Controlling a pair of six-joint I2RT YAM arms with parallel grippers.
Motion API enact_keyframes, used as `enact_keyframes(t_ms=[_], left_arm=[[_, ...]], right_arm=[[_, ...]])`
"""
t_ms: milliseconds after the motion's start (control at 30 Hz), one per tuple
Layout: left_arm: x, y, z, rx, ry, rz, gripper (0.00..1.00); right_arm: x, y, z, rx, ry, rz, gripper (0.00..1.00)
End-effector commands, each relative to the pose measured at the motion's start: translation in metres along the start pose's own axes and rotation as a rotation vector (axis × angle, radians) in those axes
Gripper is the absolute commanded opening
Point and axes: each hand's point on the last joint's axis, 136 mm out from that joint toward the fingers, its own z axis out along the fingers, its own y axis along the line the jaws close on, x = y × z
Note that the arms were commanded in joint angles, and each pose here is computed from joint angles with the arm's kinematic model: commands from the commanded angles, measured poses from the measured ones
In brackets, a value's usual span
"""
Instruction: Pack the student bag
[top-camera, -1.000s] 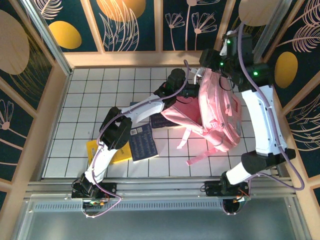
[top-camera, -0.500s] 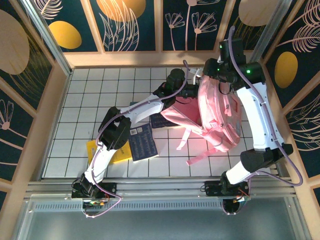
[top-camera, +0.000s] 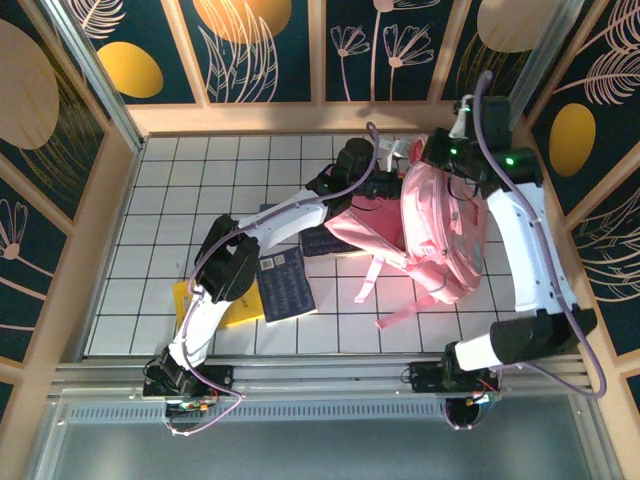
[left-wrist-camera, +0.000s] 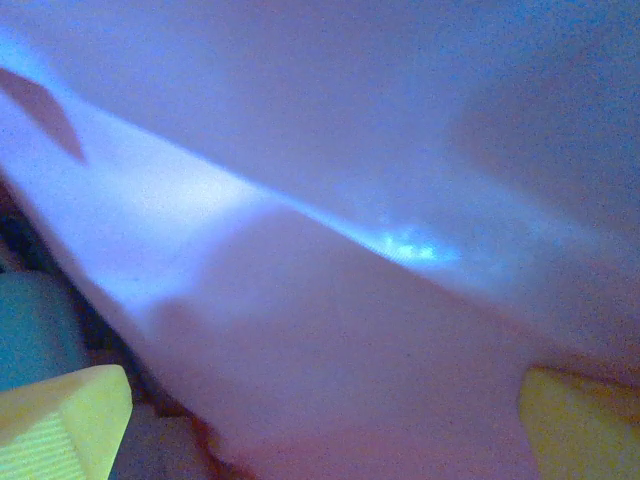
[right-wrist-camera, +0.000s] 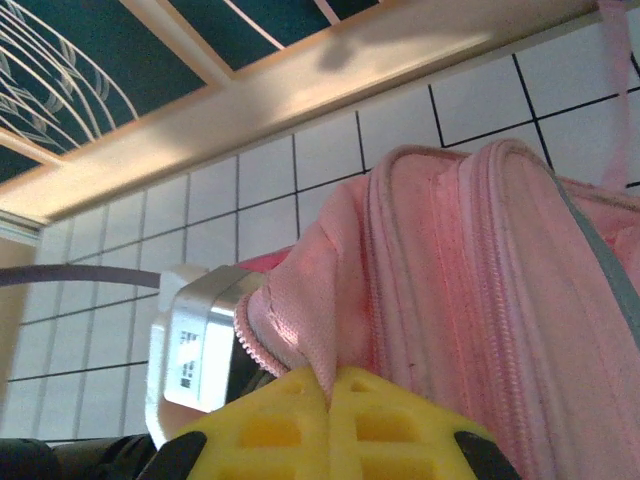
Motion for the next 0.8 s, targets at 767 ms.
enact_keyframes(t_ms=[767], left_arm=[[-0.050,-0.036,-0.151,-0.549,-0.196,0.156,0.99]], right_arm=[[-0.005,-0.017,0.001,0.000,-0.135,-0.040,0.00]])
